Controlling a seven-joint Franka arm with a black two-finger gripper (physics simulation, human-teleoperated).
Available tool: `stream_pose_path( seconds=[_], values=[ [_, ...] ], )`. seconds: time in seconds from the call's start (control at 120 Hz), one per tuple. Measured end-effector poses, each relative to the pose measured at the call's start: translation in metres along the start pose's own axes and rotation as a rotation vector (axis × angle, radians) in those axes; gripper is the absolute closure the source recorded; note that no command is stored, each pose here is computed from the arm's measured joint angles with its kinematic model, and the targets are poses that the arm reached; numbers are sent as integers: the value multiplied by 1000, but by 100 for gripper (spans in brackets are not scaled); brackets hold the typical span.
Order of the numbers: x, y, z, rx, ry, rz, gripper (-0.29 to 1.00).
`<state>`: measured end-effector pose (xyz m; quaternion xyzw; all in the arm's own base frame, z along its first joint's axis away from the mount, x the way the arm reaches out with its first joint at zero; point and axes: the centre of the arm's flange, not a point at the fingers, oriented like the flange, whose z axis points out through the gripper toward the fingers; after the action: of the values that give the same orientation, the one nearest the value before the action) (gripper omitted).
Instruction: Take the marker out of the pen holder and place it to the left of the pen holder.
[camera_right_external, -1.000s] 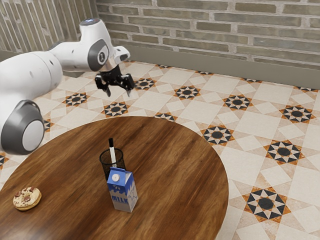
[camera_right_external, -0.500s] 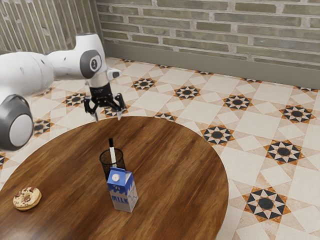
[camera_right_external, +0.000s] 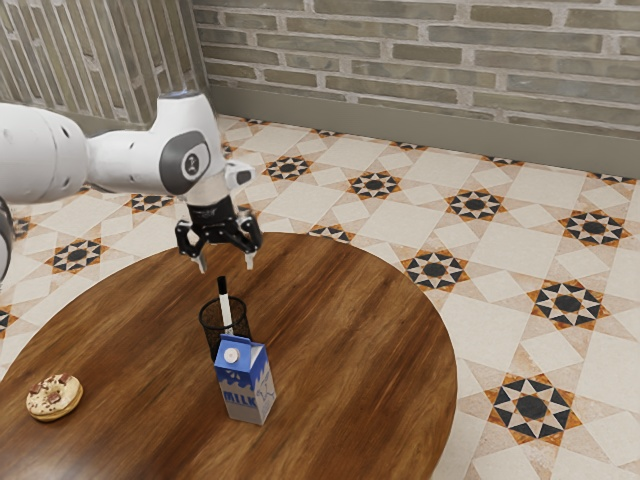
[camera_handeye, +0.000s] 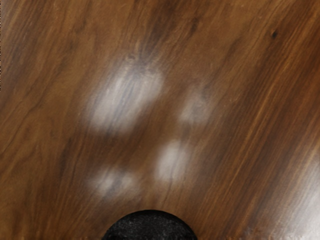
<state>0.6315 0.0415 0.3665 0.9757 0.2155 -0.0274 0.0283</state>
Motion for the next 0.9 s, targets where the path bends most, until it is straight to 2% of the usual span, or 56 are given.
stream_pose_path(
  seconds=[0.283,0.467,0.9],
  values=[
    [-29,-15,12,-8,-4,-28,2],
    [-37,1,26,-1,2,-6,3],
    [-34,3,22,50,53,31,39]
  ],
)
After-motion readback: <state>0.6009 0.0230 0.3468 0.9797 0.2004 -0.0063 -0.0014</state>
